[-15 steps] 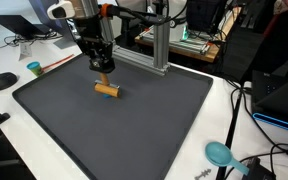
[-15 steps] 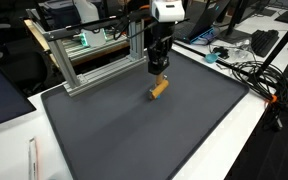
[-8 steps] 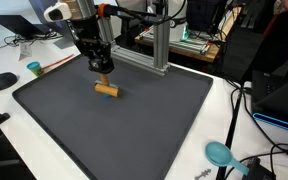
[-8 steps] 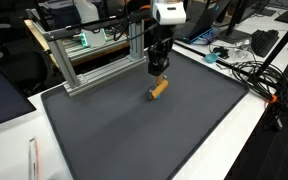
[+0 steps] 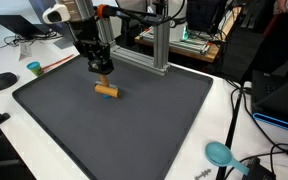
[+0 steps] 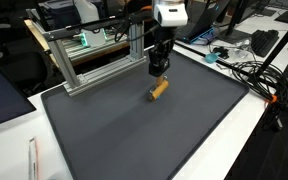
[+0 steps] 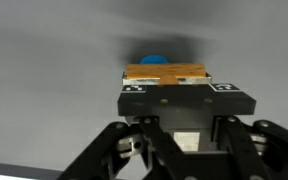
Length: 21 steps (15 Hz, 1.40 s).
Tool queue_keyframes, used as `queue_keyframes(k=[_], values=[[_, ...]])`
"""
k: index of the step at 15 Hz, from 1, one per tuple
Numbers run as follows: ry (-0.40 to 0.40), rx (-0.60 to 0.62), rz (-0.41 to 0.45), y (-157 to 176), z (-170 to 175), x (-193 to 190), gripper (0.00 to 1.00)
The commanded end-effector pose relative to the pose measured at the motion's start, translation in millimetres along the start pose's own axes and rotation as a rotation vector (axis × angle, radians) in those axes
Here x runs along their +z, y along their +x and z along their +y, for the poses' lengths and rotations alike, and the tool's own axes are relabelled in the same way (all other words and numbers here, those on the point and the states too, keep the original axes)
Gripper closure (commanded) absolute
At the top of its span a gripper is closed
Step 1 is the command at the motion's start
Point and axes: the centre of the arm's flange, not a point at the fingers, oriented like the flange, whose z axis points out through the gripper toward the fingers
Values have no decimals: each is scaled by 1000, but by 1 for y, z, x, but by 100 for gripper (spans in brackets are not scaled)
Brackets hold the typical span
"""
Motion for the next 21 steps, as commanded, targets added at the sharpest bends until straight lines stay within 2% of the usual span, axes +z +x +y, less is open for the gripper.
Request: queue_keyframes(k=[1, 21], values=[[42, -8, -69, -1, 5, 37, 78], [74, -50, -118, -8, 6, 50, 78]])
